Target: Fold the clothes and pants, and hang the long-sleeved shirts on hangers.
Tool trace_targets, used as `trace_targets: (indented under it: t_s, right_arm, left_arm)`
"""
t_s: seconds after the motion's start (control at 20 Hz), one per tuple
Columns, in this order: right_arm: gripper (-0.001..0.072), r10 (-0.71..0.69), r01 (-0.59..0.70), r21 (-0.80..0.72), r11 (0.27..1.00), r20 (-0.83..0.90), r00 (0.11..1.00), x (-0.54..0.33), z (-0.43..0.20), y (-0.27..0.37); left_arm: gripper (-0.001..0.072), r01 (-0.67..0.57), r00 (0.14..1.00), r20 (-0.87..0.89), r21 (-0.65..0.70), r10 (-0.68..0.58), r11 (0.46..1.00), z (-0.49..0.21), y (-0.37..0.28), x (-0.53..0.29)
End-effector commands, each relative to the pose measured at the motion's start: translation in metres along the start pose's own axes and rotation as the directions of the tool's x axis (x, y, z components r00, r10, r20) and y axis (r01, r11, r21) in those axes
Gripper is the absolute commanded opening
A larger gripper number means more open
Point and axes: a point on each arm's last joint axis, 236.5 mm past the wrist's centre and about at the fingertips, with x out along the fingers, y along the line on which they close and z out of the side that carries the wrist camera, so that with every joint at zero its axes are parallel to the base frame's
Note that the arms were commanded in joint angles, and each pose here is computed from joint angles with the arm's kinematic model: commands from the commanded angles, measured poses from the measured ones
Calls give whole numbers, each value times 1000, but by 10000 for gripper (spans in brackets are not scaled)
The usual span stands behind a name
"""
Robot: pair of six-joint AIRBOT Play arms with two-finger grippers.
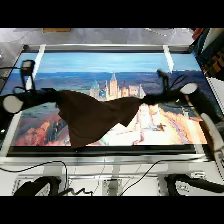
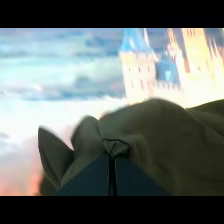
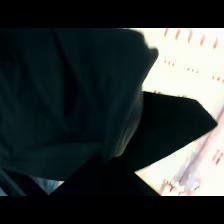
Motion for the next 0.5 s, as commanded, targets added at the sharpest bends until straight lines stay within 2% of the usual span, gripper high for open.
trace_targets:
  t_s: [0.0,0.15,0.3,0.45]
  right_arm:
    - [11,-85,135,-194,972,245,966,-78,81,36]
    - [11,-108,245,-286,926,422,900,-148,122,76]
    - [12,-89,354,-323,878,616,783,-223,152,121]
    - [11,-51,452,-312,836,775,630,-296,165,163]
  left_arm:
    - [13,-78,977,201,45,67,996,46,20,-55]
    - [13,-148,882,456,29,118,989,96,25,-123]
    - [13,-201,684,717,6,136,980,145,19,-207]
    - [13,-227,505,853,-19,135,974,164,10,-277]
